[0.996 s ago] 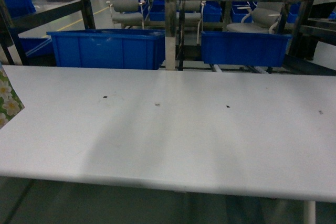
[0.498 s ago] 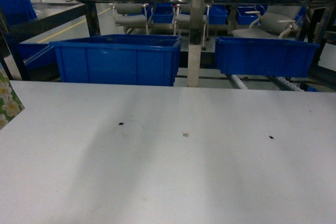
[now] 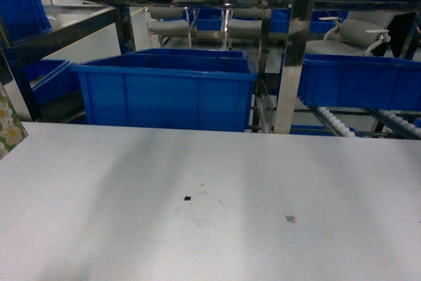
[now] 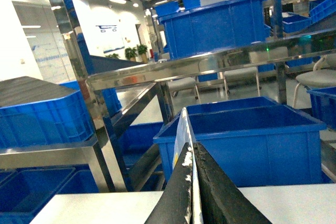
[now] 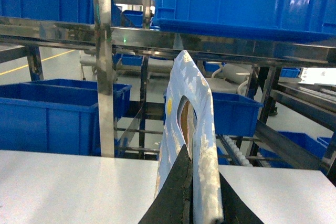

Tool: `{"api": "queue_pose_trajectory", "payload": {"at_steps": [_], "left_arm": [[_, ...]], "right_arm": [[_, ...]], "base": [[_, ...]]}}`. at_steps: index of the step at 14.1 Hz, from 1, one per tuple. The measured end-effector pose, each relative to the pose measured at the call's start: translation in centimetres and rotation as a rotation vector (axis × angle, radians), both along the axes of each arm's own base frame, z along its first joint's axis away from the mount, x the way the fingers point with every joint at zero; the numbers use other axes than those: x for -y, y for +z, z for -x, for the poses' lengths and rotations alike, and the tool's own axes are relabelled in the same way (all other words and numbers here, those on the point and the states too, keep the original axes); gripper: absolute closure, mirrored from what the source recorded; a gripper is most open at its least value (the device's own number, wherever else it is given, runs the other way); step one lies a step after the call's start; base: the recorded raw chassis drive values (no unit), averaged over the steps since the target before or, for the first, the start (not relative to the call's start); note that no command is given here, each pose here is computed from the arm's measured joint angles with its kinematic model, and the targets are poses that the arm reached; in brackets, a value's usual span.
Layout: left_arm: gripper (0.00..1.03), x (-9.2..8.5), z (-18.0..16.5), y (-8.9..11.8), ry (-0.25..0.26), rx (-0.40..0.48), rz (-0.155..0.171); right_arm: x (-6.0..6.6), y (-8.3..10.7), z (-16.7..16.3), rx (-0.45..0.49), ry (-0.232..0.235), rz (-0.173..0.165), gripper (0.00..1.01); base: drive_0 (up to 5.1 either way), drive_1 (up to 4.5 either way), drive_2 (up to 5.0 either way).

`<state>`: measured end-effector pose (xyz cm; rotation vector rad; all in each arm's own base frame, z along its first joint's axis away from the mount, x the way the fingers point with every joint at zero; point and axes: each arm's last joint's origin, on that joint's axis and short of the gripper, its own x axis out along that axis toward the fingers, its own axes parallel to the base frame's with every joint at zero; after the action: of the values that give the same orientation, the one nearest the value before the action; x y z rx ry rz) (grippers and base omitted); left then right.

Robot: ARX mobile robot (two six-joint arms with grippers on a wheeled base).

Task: Move flower gift bag to table near conveyor

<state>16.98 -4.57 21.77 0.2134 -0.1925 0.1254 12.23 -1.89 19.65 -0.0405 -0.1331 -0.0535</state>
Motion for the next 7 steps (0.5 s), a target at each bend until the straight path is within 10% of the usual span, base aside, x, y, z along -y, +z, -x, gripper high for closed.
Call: {"api": "queue_pose_trajectory", "payload": {"at_steps": [7], "left_arm": [[1.01, -0.02, -0.01, -0.04, 0.006, -0.004, -0.001]], "right_arm": [[0.00, -0.01, 0.00, -0.002, 0.000, 0.000, 0.99]], "base": [[0.8, 0.20, -1.2]]}}
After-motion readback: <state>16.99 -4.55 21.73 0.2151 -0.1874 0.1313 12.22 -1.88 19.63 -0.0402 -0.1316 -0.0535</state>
